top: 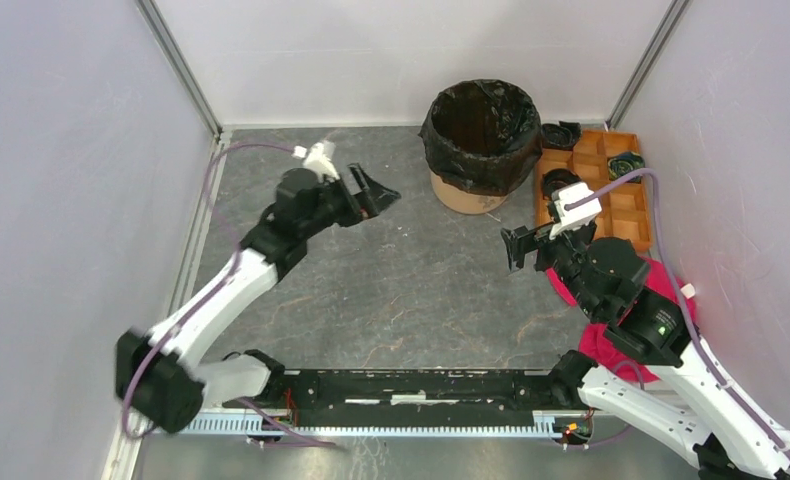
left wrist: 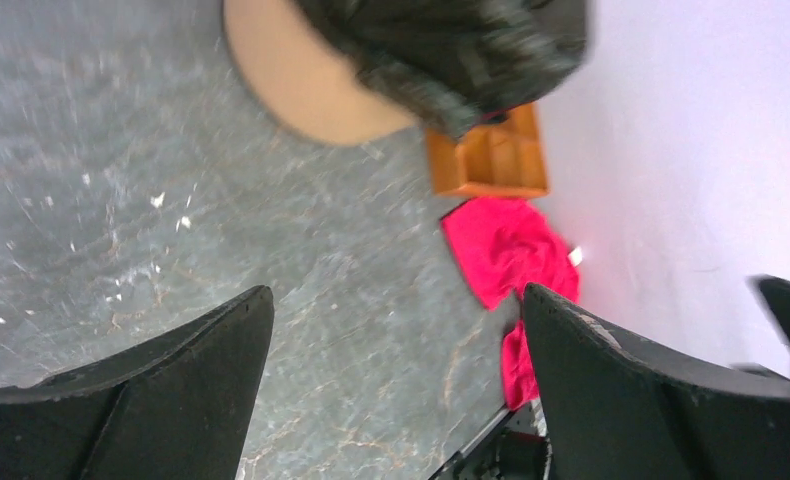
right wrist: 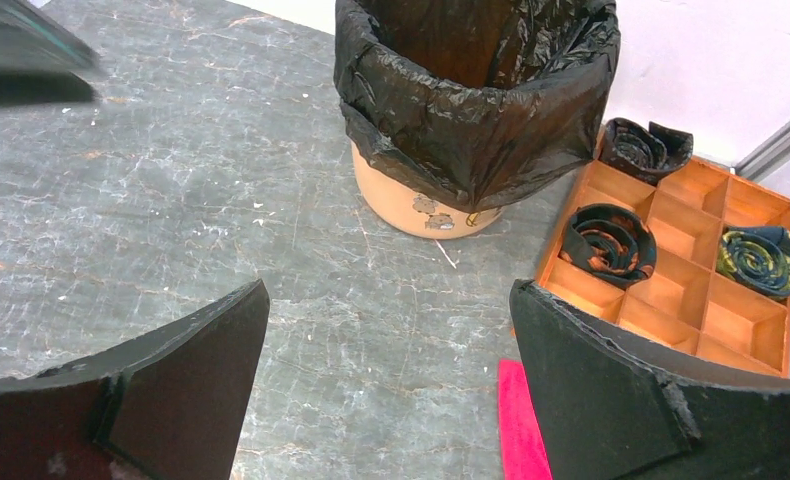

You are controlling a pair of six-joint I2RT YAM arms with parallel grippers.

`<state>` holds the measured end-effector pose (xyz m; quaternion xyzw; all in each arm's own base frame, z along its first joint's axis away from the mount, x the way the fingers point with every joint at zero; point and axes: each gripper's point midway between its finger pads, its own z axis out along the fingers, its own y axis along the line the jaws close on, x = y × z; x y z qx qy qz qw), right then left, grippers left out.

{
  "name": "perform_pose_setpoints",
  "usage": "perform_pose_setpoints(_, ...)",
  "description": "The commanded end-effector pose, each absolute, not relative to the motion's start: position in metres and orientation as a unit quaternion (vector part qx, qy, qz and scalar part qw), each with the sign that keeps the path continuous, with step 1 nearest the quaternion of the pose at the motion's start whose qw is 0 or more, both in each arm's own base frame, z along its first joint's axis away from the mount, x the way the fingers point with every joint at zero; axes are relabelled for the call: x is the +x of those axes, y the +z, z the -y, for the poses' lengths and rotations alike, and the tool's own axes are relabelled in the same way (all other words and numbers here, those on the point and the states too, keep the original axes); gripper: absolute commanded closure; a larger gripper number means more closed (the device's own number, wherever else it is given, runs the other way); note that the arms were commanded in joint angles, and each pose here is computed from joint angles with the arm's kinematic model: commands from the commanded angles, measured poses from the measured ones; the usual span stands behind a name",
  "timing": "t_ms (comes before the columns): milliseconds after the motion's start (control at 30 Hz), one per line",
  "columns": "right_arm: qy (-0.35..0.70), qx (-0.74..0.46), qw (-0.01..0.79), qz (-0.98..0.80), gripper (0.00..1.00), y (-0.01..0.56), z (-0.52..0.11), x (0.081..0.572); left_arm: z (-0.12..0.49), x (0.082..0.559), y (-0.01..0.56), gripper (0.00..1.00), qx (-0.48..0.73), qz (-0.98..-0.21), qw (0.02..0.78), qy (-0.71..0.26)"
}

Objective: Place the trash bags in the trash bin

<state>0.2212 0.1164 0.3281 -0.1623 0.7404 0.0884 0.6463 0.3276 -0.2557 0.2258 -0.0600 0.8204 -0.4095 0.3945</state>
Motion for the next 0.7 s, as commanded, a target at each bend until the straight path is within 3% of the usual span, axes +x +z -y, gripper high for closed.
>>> perform_pose_setpoints(0,0.085,-0.143,0.671,-0.723,0.02,0.362,-0.108,0.221,0.21,0.296,0.32,0.0,-0.028,-0.775,0.508,-0.374)
perform_pose_setpoints(133,0.102,-0.14,0.695,-0.698,0.02,0.396,-0.104,0.213,0.173,0.261,0.416,0.0,-0.01,-0.7,0.612,-0.367)
perform_pose_setpoints(300,0.124,-0.118,0.724,-0.668,0.02,0.437,-0.095,0.203,0.138,0.218,0.491,0.0,0.004,-0.627,0.692,-0.359)
perform_pose_setpoints(533,0.146,-0.088,0.75,-0.639,0.02,0.46,-0.084,0.193,0.115,0.2,0.511,0.0,-0.007,-0.606,0.721,-0.337)
perform_pose_setpoints(667,0.14,-0.112,0.734,-0.655,0.02,0.437,-0.097,0.201,0.116,0.199,0.51,0.0,-0.006,-0.605,0.719,-0.341)
